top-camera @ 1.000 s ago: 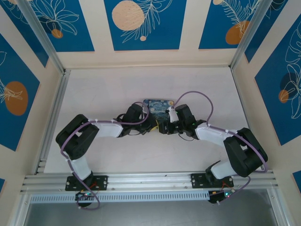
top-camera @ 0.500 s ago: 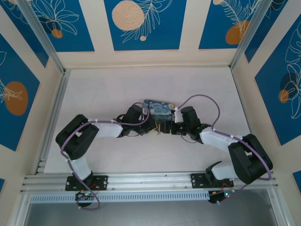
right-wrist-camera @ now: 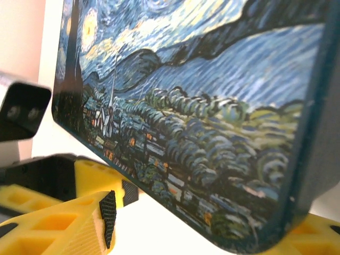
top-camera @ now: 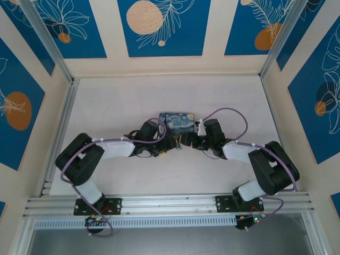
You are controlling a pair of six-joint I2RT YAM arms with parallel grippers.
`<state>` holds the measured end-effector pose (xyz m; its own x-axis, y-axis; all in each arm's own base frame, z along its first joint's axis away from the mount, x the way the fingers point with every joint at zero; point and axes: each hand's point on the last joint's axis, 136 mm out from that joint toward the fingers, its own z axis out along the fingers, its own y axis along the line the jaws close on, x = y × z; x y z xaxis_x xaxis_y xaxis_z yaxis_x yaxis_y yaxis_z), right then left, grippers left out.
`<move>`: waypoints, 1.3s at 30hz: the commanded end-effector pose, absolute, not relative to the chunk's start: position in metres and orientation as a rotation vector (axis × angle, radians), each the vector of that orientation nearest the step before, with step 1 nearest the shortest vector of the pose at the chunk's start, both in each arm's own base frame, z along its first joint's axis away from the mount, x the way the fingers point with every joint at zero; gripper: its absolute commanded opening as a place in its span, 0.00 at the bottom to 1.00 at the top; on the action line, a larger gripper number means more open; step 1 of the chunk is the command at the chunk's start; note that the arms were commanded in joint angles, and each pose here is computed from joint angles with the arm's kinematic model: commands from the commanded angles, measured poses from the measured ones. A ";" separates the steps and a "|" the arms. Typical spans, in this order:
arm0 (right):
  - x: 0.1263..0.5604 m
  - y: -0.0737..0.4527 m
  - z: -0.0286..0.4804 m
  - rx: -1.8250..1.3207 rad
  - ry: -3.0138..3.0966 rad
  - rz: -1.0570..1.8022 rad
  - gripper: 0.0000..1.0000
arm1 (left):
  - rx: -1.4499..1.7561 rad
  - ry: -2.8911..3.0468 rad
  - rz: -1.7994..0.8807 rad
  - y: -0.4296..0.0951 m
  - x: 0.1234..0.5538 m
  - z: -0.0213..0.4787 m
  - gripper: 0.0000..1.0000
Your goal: Unlock the padlock with the key
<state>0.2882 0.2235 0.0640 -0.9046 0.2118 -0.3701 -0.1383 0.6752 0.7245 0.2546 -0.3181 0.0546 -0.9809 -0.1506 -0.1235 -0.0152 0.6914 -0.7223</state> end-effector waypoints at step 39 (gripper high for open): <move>0.295 0.224 0.046 -0.082 2.663 0.177 0.64 | -0.333 2.544 -0.942 -0.223 0.307 0.115 1.00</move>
<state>0.2905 0.2356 0.0516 -0.8939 -0.0146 -0.4481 -0.1297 0.9652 0.2272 0.3087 -0.2303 0.1105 -0.8935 -0.3475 -0.2844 -0.0780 0.7438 -0.6639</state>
